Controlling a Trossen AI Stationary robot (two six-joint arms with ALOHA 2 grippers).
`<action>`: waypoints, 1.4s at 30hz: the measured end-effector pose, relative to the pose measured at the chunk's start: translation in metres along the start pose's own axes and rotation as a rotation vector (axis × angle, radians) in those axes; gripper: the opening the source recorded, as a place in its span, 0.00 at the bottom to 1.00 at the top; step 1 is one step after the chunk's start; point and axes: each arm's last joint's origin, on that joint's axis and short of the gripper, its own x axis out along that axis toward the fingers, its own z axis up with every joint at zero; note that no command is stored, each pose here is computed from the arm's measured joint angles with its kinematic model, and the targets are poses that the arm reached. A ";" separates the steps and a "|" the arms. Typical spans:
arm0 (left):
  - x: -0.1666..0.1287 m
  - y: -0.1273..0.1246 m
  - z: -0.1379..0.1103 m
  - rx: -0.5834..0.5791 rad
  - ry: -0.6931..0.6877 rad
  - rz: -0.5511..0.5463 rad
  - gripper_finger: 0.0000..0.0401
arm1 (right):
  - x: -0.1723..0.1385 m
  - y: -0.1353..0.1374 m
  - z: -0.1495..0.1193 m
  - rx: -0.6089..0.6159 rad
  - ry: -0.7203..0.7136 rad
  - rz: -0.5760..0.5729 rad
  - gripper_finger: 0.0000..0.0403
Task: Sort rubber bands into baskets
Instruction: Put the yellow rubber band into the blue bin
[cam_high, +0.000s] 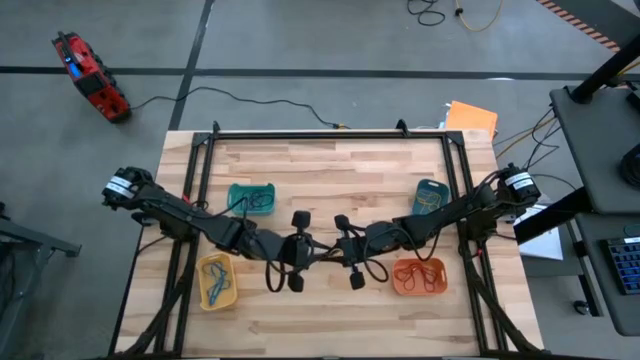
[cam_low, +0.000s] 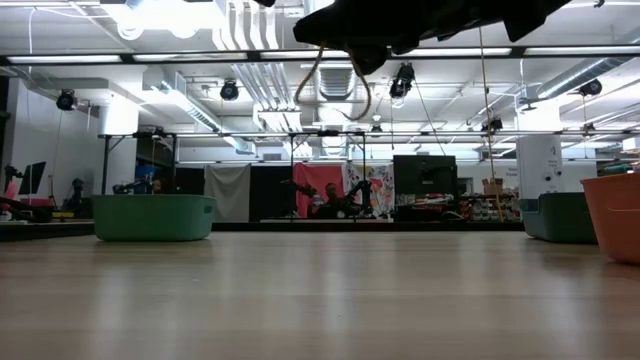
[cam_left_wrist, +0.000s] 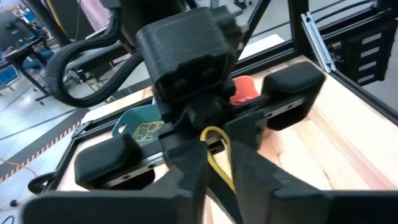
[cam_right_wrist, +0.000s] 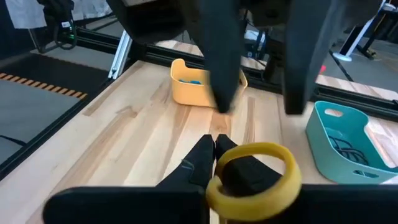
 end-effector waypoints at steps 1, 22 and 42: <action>0.000 0.000 0.000 0.001 0.002 -0.001 0.15 | 0.000 0.000 0.000 0.001 0.004 0.000 0.03; -0.017 0.015 -0.002 -0.015 0.143 0.282 0.56 | -0.076 -0.050 0.012 0.087 0.886 -0.591 0.02; -0.019 0.019 -0.008 0.008 0.212 0.374 0.56 | -0.155 -0.119 -0.053 0.549 1.495 -0.861 0.02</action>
